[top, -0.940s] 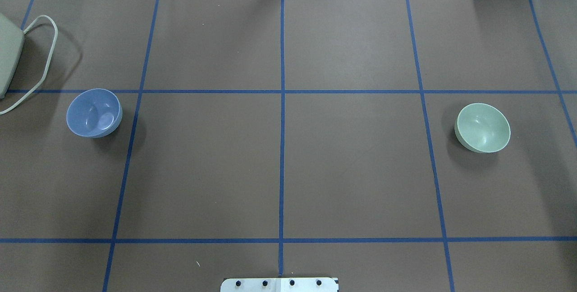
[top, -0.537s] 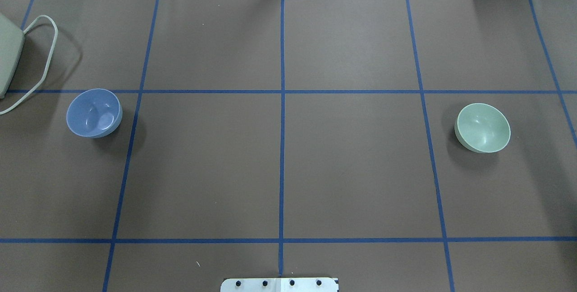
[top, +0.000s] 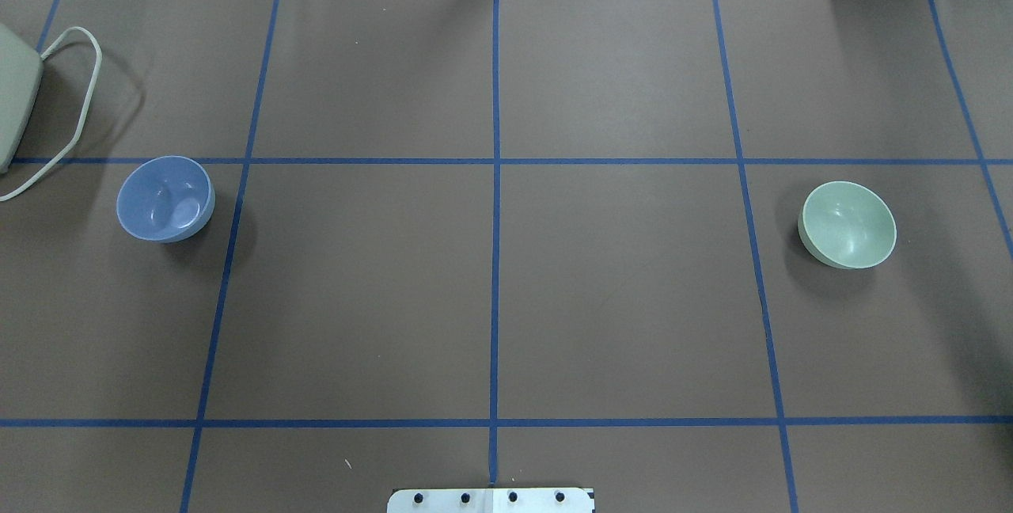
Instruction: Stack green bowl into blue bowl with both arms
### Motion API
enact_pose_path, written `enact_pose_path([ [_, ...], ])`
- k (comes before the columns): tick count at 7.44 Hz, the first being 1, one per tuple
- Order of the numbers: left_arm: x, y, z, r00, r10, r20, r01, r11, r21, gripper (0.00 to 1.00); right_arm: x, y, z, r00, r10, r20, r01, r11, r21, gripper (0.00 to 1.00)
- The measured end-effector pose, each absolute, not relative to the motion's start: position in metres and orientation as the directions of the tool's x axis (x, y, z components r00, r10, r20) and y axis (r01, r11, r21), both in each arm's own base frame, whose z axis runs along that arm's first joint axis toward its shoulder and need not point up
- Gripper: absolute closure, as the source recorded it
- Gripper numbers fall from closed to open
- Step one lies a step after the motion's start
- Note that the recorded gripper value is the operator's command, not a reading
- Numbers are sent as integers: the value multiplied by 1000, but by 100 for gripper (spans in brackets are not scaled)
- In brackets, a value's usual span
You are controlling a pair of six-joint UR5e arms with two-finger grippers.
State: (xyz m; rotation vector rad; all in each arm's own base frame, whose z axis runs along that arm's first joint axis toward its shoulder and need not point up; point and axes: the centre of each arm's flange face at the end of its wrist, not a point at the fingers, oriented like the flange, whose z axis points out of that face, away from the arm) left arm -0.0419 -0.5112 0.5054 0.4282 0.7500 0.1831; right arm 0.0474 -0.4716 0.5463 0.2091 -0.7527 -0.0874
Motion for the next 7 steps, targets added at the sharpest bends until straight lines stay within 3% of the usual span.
enact_pose_path([
  [4, -11, -527, 487, 696, 375, -612, 0, 853, 522, 2, 15, -499, 503, 690, -236, 685, -13, 941, 337, 0],
  [7, 100, -527, 495, 664, 304, -683, -23, 921, 388, 2, -58, -512, 463, 650, -170, 741, -82, 954, 290, 0],
])
